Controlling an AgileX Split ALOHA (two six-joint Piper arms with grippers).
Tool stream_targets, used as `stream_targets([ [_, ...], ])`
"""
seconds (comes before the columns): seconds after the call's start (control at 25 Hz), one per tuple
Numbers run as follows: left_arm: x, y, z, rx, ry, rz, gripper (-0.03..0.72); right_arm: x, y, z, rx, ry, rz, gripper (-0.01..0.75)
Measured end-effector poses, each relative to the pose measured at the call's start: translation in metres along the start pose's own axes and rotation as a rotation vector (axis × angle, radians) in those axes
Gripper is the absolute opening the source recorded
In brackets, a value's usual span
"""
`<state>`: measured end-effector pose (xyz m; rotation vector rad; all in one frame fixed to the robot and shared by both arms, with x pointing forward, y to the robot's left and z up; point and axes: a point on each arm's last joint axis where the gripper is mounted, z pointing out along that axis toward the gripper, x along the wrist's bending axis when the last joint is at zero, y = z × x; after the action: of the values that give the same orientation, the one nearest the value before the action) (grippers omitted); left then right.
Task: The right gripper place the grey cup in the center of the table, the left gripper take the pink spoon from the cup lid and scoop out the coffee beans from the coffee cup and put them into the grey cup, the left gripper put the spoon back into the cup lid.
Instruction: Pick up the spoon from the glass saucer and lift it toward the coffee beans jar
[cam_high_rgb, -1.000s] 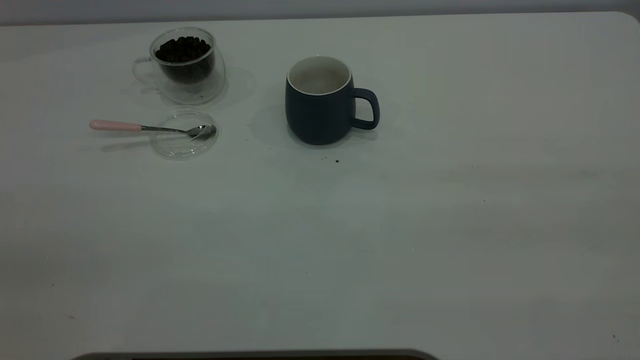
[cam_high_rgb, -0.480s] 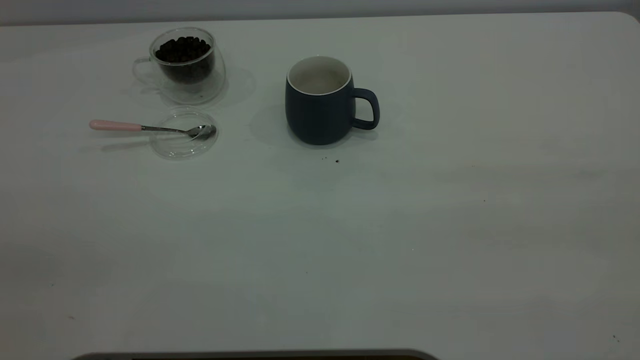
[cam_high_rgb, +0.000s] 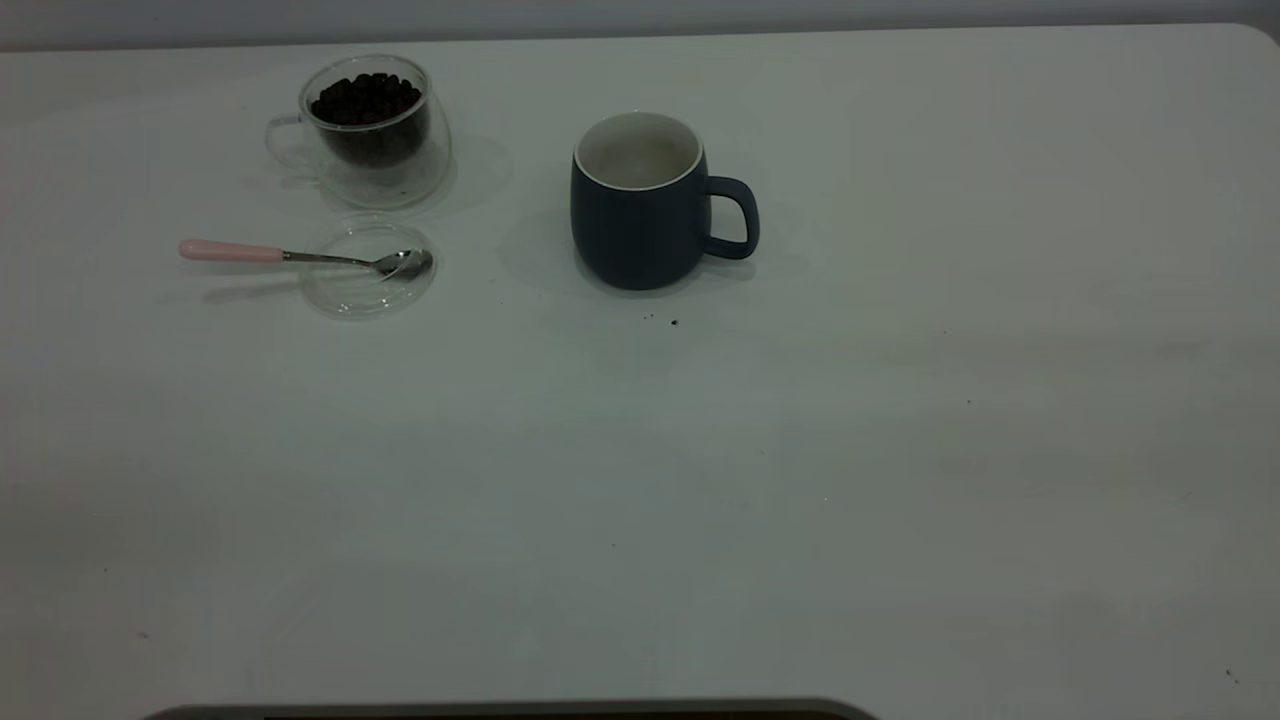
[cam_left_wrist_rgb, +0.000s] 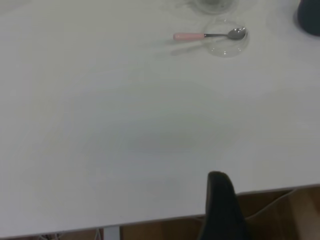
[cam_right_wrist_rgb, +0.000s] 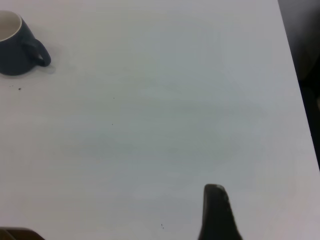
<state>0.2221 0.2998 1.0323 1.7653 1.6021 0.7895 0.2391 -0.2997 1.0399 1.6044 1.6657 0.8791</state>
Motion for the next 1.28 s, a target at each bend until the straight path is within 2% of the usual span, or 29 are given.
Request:
stream_targets([
  [0.16, 0.004, 0.016, 0.003, 0.006, 0.040, -0.069, 0.528, 0.000, 0.000, 0.000, 0.000, 0.000, 0.000, 0.529],
  [0.44, 0.012, 0.099, 0.051, 0.075, 0.067, -0.196, 0.527, 0.000, 0.000, 0.000, 0.000, -0.001, 0.000, 0.529],
  [0.64, 0.025, 0.140, 0.118, 0.207, 0.194, -0.281, 0.527, 0.000, 0.000, 0.000, 0.000, -0.001, 0.000, 0.529],
  [0.8, 0.035, 0.157, 0.175, 0.338, 0.273, -0.302, 0.527, 0.000, 0.000, 0.000, 0.000, -0.001, 0.000, 0.529],
  [0.96, 0.060, 0.166, 0.231, 0.455, 0.318, -0.375, 0.527, 0.000, 0.000, 0.000, 0.000, -0.001, 0.000, 0.529],
  [1.08, 0.084, 0.162, 0.273, 0.562, 0.290, -0.427, 0.527, 0.000, 0.000, 0.000, 0.000, -0.001, 0.000, 0.529],
  [1.2, 0.104, 0.150, 0.317, 0.668, 0.186, -0.487, 0.527, 0.000, 0.000, 0.000, 0.000, -0.001, 0.000, 0.529],
  [1.28, 0.115, 0.141, 0.343, 0.718, 0.076, -0.481, 0.527, 0.000, 0.000, 0.000, 0.000, -0.001, 0.000, 0.529],
])
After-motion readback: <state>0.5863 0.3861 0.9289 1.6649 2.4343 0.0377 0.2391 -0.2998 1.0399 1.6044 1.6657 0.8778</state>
